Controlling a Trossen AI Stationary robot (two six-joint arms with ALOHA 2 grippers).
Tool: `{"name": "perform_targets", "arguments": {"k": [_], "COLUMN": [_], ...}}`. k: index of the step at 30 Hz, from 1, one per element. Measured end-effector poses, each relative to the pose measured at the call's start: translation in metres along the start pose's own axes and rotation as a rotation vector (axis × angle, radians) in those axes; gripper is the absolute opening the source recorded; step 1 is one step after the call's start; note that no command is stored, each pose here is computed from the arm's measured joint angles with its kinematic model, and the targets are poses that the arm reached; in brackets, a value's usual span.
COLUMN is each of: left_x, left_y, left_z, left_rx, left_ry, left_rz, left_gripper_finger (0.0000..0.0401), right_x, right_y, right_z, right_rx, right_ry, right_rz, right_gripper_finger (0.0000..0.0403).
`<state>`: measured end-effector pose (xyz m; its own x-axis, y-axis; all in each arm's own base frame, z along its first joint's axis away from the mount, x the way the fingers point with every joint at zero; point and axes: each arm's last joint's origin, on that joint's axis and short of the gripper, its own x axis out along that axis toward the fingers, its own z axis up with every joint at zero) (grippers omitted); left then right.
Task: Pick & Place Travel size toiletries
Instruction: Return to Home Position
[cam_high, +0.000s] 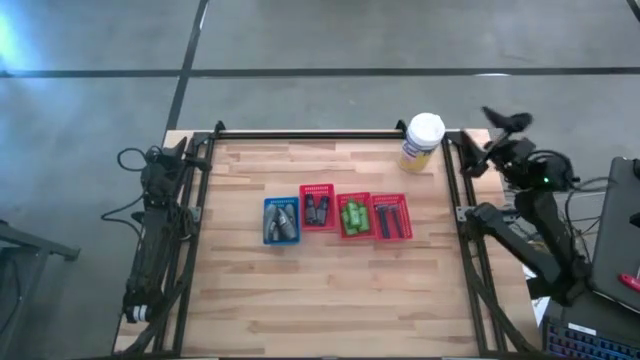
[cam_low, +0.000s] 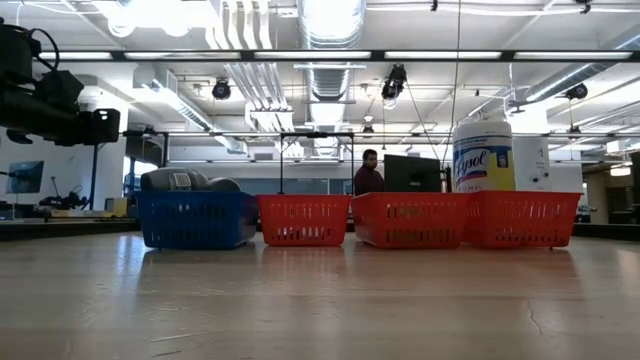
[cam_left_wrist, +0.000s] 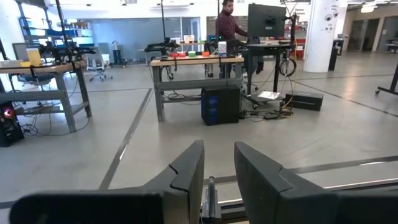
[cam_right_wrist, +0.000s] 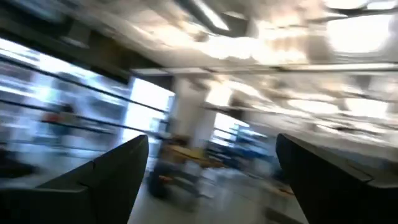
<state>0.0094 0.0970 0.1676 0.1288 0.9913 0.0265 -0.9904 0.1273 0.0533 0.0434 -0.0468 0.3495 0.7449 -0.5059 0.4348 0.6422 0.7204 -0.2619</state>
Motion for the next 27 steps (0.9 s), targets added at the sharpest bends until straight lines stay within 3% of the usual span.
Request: {"name": "perform_targets", "arguments": {"k": [4,9,15,21,25,27], "left_x": [0.0,0.0,0.0,0.0,0.0,0.0], "left_y": [0.0,0.0,0.0,0.0,0.0,0.0], "left_z": [0.0,0.0,0.0,0.0,0.0,0.0], "left_rx": [0.0,0.0,0.0,0.0,0.0,0.0], "left_ry": [0.0,-0.001,-0.002,-0.002,-0.002,-0.002], "left_rz": [0.0,-0.001,-0.001,-0.001,-0.002,-0.002], "left_gripper_finger": [0.0094,0.0094,0.0094,0.0094,0.0094,0.0094], "right_x": [-0.017,-0.026,-0.039,-0.057,-0.065,-0.069], "right_y": [-0.006,-0.011,-0.016,-0.013,-0.01,-0.009], "right_z": [0.003,-0.02,-0.069,-0.114,-0.147,-0.158], "right_rx": [-0.106,-0.18,-0.105,-0.077,0.05,0.124], "right_ry": [0.032,0.117,0.151,0.134,0.192,0.304], "right_rz": [-0.266,-0.425,-0.544,-0.593,-0.633,-0.665], "right_gripper_finger": [0.0358,0.0358,0.0341,0.0326,0.0329,0.0335]}}
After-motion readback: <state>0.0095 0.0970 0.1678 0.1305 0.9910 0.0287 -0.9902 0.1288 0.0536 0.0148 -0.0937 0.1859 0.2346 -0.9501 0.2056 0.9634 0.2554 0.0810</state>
